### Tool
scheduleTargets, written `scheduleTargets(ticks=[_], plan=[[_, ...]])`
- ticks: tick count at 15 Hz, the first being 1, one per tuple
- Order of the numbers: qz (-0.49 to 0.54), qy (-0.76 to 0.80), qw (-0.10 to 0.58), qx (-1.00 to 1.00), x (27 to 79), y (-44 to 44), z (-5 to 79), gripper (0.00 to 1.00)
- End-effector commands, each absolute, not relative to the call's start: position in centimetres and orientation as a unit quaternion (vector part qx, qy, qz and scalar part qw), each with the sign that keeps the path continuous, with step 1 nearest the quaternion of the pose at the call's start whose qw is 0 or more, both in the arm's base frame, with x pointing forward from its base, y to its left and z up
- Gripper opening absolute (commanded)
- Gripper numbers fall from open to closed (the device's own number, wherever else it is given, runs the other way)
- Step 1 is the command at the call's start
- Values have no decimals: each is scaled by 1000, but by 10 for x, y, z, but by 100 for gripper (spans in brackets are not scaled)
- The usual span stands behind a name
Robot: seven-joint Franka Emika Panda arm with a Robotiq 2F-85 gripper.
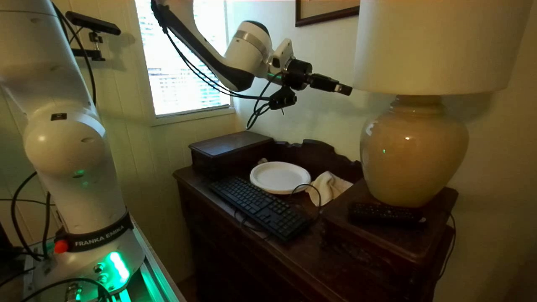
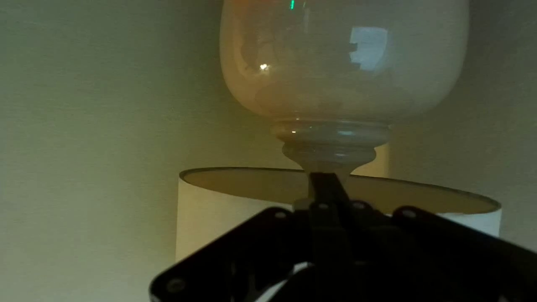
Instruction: Move the lamp shade slightly to the left
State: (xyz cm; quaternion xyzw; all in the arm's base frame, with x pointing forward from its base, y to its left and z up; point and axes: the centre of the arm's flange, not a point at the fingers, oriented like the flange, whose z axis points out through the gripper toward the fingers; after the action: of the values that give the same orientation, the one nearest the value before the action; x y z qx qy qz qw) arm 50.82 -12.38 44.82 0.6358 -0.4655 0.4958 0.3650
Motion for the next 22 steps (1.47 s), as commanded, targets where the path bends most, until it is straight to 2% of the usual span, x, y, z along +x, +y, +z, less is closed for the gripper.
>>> scheduleTargets(ticks=[1,11,22], plan=[[513,-465,363,623,497,-121,451,0],[482,-462,378,642,492,-121,437,0],[514,-454,388,616,499,-142,440,0]])
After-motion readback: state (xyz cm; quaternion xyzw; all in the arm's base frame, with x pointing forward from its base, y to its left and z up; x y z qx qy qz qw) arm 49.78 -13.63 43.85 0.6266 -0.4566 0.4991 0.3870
